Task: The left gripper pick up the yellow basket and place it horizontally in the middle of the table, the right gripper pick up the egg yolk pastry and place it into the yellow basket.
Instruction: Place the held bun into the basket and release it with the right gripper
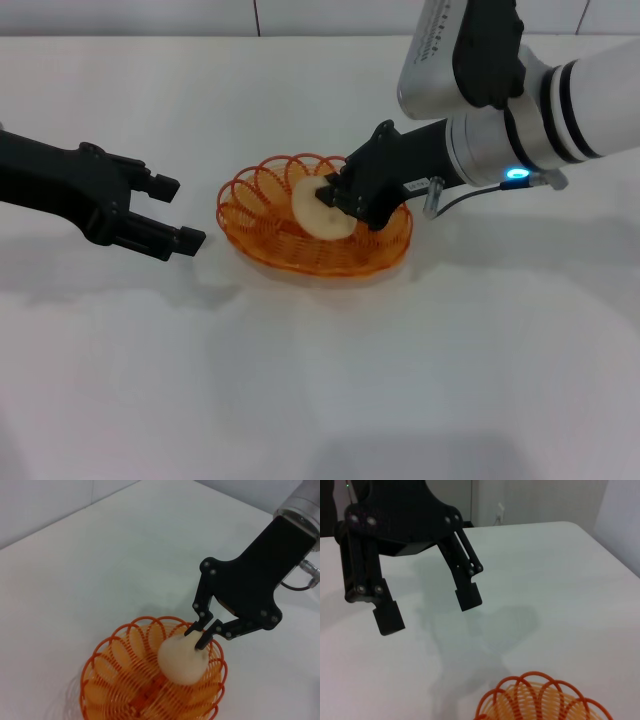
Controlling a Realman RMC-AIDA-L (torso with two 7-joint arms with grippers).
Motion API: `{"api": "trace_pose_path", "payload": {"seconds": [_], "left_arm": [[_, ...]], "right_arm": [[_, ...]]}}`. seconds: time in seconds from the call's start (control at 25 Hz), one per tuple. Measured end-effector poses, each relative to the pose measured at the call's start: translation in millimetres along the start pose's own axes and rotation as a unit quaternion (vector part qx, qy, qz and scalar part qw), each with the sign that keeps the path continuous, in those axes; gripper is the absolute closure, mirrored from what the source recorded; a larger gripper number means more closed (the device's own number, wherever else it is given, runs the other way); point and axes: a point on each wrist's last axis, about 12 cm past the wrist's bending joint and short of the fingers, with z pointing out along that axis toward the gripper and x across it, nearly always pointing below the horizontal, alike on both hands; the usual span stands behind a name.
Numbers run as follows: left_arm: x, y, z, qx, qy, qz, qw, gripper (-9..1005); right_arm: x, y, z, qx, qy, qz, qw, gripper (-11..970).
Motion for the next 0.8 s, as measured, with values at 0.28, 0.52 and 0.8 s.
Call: {"api": "trace_pose_path", "payload": {"seconds": [0.28, 0.52, 0.8], "left_arm": [[0, 0.2, 0, -0.001, 0.000, 0.000, 1.000, 135], [2, 1.2, -2, -0.007, -0.007, -0.003, 1.000, 135], [12, 2.5, -11, -0.017, -0.023, -0.005, 1.000, 135]], "right_arm": [[-1, 1.5, 1, -0.005, -0.003, -0.001, 1.000, 801], [-1, 2.1, -2, -0.002, -0.007, 0.001, 1.000, 690], [12, 2.9, -24, 0.016, -0.033, 0.025, 0.999, 466]]}}
